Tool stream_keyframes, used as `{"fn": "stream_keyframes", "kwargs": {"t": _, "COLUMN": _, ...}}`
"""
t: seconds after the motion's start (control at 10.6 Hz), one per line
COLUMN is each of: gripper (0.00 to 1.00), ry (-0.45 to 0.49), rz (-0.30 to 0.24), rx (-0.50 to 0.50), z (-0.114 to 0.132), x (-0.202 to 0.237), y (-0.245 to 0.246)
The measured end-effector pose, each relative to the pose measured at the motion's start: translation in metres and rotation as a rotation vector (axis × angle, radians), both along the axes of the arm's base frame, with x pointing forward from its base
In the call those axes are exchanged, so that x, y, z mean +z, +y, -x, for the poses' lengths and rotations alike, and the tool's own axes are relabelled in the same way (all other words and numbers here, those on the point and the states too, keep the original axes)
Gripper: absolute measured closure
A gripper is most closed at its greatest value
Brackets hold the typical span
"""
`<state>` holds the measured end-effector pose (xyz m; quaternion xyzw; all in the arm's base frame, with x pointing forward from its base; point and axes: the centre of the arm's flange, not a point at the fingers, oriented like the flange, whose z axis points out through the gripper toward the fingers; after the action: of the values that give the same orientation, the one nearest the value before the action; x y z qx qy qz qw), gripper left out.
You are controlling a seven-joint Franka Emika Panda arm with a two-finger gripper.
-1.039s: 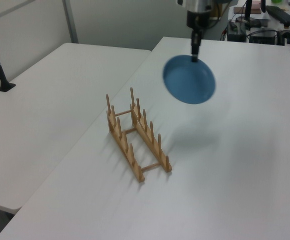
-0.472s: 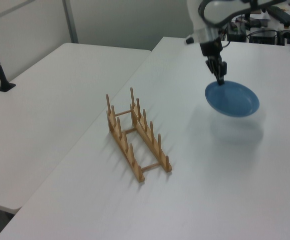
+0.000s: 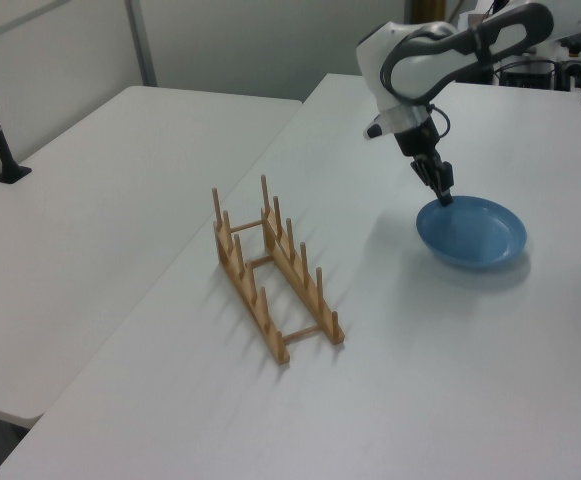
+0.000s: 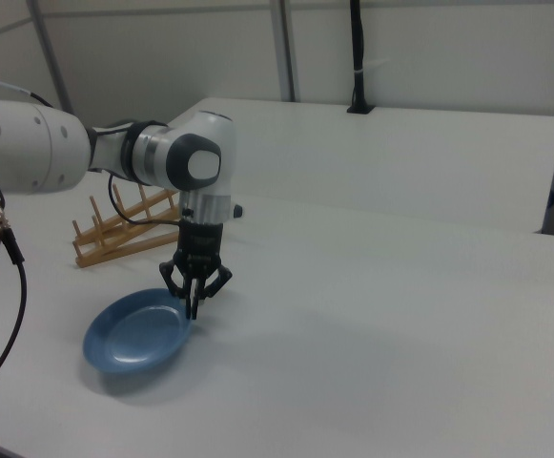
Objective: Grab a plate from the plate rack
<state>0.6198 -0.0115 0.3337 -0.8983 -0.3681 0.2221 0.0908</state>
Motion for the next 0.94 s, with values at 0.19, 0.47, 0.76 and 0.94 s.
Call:
{"fn": "stream_keyframes", "kwargs": {"t": 0.19, "gripper": 0.91, "ry": 0.031, "rz": 0.014, "rx": 0.011, "z": 0.000, "x": -0.018, "y": 0.001}}
{"fn": "stream_keyframes", "kwargs": {"t": 0.47, "gripper": 0.56, "ry": 0.036, "rz": 0.032, "rx": 0.021, "z": -0.001, "x": -0.022, "y": -0.001}}
{"fn": "stream_keyframes", "kwargs": {"t": 0.76, "gripper": 0.11, "ry": -0.036, "rz": 0.113, "rx": -0.047, "z": -0.010, "x": 0.013, "y": -0.005}}
{"fn": "stream_keyframes", "kwargs": {"t": 0.94, "gripper": 0.00, "ry": -0.143, "rz": 0.171, "rx": -0.161, "z": -0.014, "x": 0.071, "y": -0.006}}
